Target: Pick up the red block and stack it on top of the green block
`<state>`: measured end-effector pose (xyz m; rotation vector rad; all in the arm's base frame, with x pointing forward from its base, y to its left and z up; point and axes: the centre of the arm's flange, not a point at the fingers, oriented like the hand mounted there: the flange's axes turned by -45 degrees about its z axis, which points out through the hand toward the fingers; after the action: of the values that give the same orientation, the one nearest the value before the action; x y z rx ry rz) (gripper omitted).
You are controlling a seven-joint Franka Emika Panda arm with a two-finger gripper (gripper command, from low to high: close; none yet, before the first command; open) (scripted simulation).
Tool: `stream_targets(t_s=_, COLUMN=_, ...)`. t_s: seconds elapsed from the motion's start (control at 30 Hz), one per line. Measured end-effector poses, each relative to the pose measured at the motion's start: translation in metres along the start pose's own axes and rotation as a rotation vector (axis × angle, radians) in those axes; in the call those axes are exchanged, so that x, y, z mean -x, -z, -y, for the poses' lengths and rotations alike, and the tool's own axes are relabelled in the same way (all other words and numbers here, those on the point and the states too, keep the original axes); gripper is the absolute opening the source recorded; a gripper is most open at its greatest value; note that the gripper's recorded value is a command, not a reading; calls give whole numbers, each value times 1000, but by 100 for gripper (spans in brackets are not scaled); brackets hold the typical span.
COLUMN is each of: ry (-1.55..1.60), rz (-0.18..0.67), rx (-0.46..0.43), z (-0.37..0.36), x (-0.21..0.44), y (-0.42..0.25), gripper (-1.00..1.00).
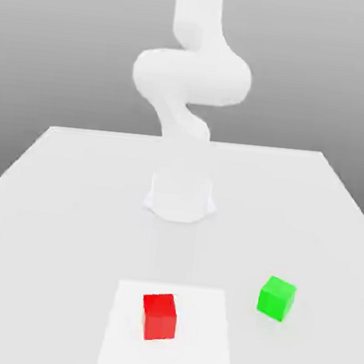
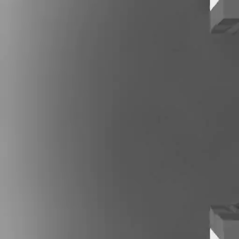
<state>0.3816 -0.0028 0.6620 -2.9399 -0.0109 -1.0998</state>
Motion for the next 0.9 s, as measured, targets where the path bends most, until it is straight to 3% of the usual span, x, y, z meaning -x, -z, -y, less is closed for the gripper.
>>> stream_targets(t_s=0.33, ry=83, rz=344, rx=-26, z=-8, x=91, y=-217, gripper=0)
stream_targets(t_s=0.67, ry=165, rz=681, rx=-60, z=-14, x=259, y=-350, gripper=0)
stream_targets(t_s=0.87, ry=174, rz=713, rx=-65, z=-14, x=312, y=-398, gripper=0)
stream_targets(t_s=0.9, ry=174, rz=714, rx=-65, z=-14, x=318, y=-404, gripper=-100)
